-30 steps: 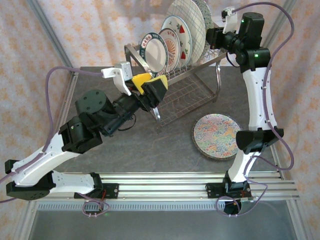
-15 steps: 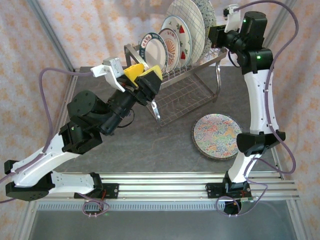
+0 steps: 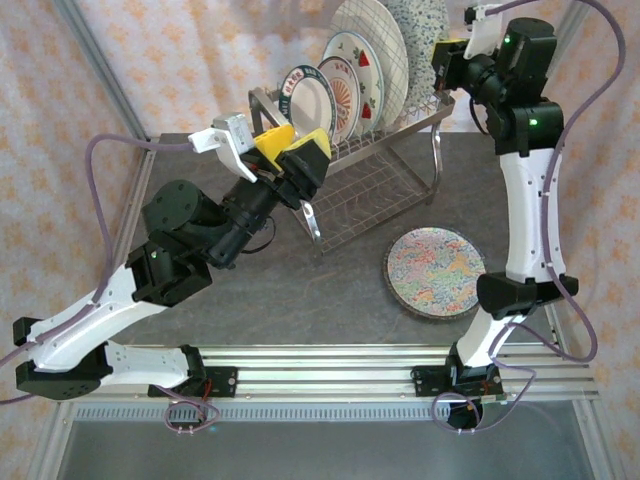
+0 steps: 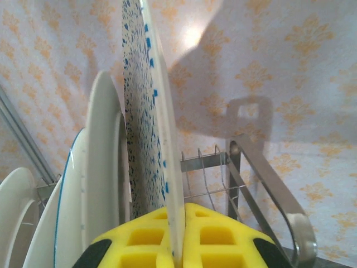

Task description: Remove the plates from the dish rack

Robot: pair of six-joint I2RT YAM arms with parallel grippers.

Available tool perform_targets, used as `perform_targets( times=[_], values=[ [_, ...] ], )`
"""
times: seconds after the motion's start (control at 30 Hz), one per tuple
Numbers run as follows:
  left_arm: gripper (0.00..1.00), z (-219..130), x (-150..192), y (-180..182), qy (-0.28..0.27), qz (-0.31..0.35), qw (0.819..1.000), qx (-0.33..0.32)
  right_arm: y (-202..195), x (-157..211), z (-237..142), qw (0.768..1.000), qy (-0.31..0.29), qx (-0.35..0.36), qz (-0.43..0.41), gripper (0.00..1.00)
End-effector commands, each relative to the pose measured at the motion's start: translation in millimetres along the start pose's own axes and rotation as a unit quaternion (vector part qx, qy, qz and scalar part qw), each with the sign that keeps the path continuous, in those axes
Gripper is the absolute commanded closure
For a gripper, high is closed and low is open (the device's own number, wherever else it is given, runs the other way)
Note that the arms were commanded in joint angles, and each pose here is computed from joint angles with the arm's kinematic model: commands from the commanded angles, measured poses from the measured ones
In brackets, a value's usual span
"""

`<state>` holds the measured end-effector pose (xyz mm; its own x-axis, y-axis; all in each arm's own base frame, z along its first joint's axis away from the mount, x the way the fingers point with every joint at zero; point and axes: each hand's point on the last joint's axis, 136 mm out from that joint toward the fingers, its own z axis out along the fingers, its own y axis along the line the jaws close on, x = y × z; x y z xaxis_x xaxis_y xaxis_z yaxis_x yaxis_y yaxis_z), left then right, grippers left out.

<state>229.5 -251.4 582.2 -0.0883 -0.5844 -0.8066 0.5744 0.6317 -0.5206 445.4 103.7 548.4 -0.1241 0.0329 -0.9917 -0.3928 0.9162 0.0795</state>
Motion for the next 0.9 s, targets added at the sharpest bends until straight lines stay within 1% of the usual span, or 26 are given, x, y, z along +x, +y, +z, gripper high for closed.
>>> perform_targets(
  times=[0.0,0.27,0.5,0.7,0.87],
  values=[
    [0.23,4.5,-3.0,-5.2,-0.009,-0.018,1.000,0.014,11.0,-64.0,-49.6,0.994,-0.100,0.016,-0.030,1.00],
    [0.23,14.5,13.4,-12.6,0.011,-0.045,0.998,0.031,3.8,-78.2,-77.1,0.990,-0.123,0.061,-0.034,1.00],
    [0.23,29.0,36.4,-21.5,0.037,-0.091,0.994,0.049,-4.5,-87.5,-108.3,0.983,-0.140,0.110,-0.034,1.00],
    [0.23,49.6,66.3,-33.3,0.068,-0.159,0.983,0.067,-9.2,-88.8,-139.6,0.977,-0.153,0.145,-0.009,1.00],
    [0.23,66.3,92.4,-39.9,0.098,-0.211,0.970,0.069,-20.7,-79.5,-170.0,0.967,-0.160,0.193,0.048,1.00]
  ],
)
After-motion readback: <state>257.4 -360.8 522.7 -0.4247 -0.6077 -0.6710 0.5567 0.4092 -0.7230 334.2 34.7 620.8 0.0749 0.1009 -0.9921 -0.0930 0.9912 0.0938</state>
